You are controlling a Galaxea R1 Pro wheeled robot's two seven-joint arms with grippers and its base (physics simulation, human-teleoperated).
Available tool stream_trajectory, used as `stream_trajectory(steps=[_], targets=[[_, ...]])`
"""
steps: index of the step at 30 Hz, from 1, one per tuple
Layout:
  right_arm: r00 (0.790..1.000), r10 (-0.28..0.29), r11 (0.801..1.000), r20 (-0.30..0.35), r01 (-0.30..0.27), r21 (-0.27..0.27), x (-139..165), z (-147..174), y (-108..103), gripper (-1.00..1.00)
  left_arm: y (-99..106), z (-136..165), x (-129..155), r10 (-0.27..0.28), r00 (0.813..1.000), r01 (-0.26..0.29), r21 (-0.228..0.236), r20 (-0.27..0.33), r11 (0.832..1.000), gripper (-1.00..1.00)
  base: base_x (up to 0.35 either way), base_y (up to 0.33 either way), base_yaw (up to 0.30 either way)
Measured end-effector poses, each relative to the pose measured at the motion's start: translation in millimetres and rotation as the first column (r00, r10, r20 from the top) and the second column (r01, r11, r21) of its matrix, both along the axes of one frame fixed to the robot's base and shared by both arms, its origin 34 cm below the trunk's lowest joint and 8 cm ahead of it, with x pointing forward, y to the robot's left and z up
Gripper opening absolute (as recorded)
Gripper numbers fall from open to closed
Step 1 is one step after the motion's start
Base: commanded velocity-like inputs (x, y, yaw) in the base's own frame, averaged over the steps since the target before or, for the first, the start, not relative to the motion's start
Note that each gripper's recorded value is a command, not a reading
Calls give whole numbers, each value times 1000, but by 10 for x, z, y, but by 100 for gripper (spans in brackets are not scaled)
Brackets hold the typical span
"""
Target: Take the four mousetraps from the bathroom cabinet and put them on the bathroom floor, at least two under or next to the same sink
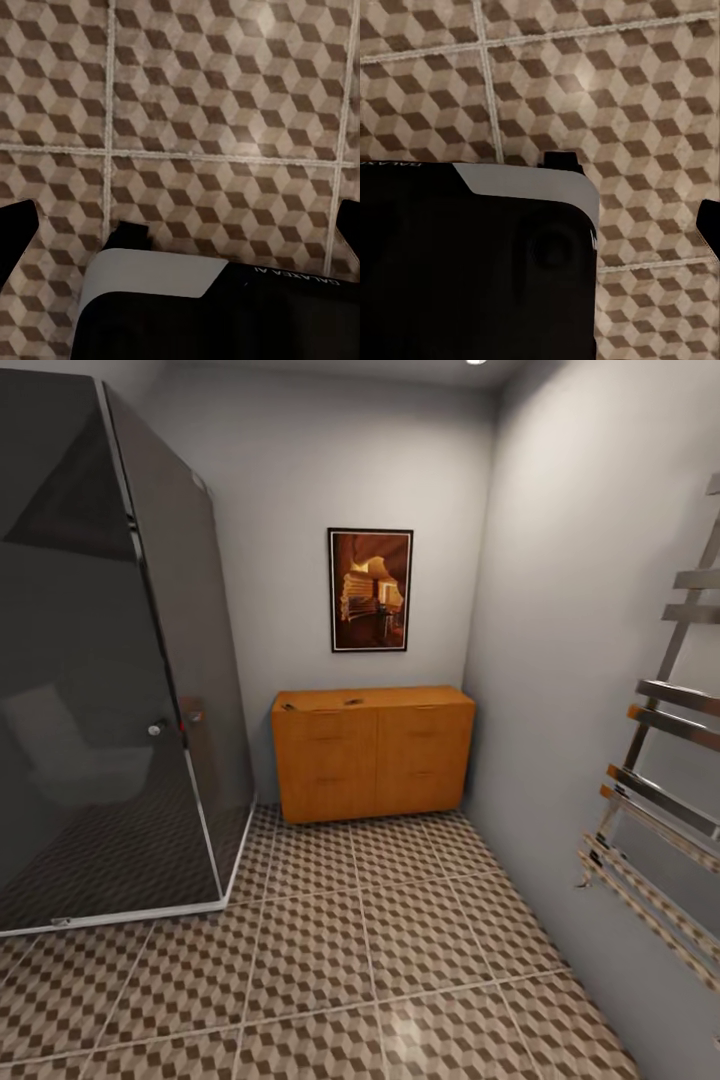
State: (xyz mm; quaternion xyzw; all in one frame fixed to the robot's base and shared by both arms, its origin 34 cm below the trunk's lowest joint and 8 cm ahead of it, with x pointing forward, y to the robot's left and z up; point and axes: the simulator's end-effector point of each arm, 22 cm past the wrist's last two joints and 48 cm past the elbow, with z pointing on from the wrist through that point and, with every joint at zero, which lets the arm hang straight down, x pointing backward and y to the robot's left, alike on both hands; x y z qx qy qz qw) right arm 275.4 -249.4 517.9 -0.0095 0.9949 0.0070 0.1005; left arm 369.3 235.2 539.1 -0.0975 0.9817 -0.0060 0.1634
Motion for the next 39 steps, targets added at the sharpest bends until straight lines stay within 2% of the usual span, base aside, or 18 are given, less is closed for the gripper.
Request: stream_trajectory(steps=[39], targets=[[1000,-1,1000,1,1,0,2,0,-3,100,7,-4,-12,29,1000,-29,-6,-5,1000,100,322,0,0]])
